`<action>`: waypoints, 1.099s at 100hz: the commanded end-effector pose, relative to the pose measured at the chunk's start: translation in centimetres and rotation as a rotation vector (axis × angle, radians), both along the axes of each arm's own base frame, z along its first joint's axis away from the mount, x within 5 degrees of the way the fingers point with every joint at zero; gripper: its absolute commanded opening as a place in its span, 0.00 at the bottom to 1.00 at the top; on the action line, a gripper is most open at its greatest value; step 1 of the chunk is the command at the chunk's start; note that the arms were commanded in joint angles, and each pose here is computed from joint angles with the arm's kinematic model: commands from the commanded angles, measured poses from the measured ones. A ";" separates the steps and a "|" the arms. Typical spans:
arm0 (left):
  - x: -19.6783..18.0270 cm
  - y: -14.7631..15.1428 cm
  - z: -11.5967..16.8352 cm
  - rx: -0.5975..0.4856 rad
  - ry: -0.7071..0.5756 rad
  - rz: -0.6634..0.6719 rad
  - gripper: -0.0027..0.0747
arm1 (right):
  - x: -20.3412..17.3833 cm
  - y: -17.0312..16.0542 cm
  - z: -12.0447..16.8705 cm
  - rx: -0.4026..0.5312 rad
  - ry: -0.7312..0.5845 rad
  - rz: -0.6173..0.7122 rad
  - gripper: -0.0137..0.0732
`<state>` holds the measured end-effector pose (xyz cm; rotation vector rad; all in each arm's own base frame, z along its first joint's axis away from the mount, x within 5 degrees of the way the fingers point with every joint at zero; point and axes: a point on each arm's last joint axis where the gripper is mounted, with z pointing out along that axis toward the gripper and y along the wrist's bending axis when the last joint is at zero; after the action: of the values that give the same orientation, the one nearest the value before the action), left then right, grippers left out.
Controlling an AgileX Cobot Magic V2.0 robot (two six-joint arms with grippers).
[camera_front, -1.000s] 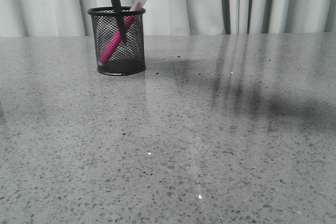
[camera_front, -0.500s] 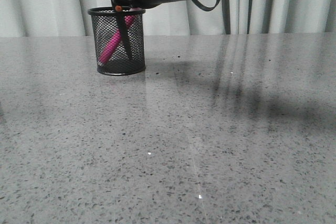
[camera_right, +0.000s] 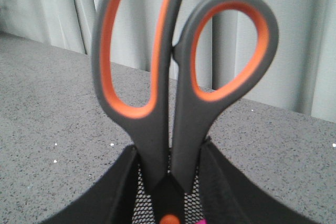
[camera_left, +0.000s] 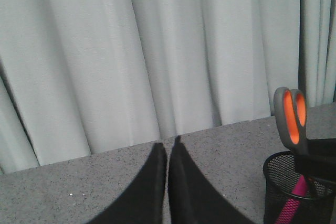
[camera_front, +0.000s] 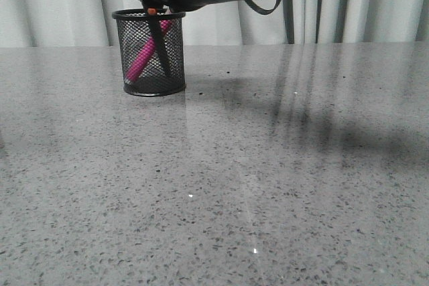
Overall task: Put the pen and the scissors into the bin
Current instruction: 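Lower the scissors blades-first into the cup and open the right gripper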
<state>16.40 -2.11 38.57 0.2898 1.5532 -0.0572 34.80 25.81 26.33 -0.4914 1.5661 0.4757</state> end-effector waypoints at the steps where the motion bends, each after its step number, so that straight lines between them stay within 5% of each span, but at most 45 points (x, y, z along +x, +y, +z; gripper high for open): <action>1: -0.3 0.0 1.2 -0.024 -0.043 0.010 0.01 | -0.4 -0.4 3.7 0.079 -0.113 -0.002 0.42; 41: -0.3 0.0 1.2 -0.024 -0.043 0.010 0.01 | -0.4 -0.4 3.6 0.072 -0.106 -0.001 0.54; 80: -0.3 0.0 1.2 -0.024 -0.043 0.010 0.01 | -1.3 -1.0 6.0 0.115 -0.163 -0.002 0.53; 92: -0.3 0.0 1.2 -0.024 -0.043 0.010 0.01 | -2.4 -2.1 8.9 0.124 -0.234 -0.009 0.43; 110: -0.3 0.0 1.2 -0.018 -0.043 0.011 0.01 | -4.7 -5.7 13.8 0.060 -0.298 -0.054 0.08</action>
<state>16.40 -2.11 38.57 0.2898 1.5532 -0.0572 32.18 23.00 34.27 -0.4912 1.4283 0.4327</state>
